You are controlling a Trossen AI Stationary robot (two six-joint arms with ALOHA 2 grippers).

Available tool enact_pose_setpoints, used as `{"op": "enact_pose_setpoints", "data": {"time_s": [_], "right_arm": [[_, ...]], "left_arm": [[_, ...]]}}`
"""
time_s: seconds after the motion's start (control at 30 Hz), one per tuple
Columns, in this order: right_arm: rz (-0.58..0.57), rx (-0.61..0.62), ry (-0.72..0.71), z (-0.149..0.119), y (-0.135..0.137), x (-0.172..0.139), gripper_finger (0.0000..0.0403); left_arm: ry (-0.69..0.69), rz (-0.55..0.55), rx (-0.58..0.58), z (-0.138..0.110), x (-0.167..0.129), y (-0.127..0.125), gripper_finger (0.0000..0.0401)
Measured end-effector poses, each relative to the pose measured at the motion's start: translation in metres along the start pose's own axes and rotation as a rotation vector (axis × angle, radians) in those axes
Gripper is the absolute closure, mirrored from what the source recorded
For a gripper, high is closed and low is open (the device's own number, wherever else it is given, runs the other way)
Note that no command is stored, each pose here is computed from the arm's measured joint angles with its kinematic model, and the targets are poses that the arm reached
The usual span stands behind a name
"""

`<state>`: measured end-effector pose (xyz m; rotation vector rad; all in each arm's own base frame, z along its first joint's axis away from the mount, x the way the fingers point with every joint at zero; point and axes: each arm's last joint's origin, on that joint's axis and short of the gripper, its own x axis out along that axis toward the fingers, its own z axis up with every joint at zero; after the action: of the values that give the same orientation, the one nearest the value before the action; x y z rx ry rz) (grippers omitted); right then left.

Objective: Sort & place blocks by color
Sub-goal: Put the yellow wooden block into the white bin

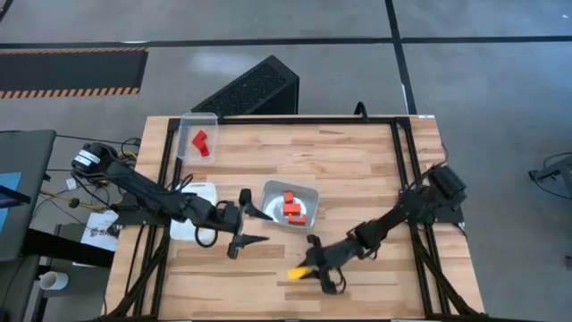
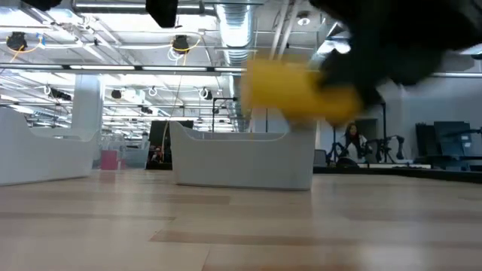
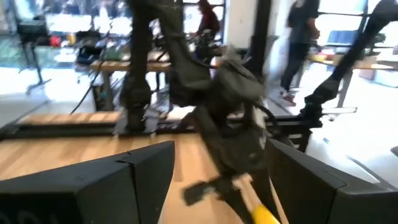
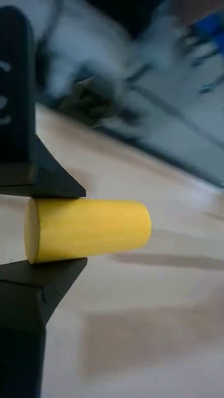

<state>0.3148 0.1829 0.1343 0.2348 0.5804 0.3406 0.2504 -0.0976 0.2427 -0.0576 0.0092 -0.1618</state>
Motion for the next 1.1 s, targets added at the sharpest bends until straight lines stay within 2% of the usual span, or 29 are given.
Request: {"op": "enact_pose_setpoints", "data": {"time_s": [0.1,0.3,0.43,0.6,0.7,0.83,0.97,1.1], "right_arm": [[0.007,0.044,-0.098,0.031,-0.002,-0.020,0.0280],[-0.003,0.075,-0.256,0.072,-0.013,-0.054,0.0272],[-0.023,0.092,-0.322,0.086,-0.023,-0.065,0.0280],[0.018,0.115,-0.445,0.102,-0.033,-0.070,0.0273],[0.025,0.131,-0.448,0.105,-0.041,-0.071,0.0271],[0.017,0.141,-0.452,0.107,-0.048,-0.072,0.0277],[0.048,0.150,-0.437,0.107,-0.049,-0.072,0.0274],[0.046,0.152,-0.418,0.105,-0.048,-0.071,0.0261]], "left_arm": [[-0.014,-0.013,0.046,0.002,-0.001,-0.004,0.0151],[-0.005,0.029,0.112,0.000,-0.002,-0.007,0.0126],[-0.004,0.026,0.165,0.001,-0.003,-0.011,0.0118],[-0.009,0.063,0.244,0.006,0.007,-0.022,0.0115],[0.041,0.121,0.325,-0.001,0.016,-0.024,0.0115],[0.065,0.142,0.363,-0.006,0.029,-0.025,0.0115],[0.076,0.150,0.367,-0.008,0.035,-0.023,0.0131],[0.069,0.150,0.374,-0.006,0.036,-0.023,0.0197]]}}
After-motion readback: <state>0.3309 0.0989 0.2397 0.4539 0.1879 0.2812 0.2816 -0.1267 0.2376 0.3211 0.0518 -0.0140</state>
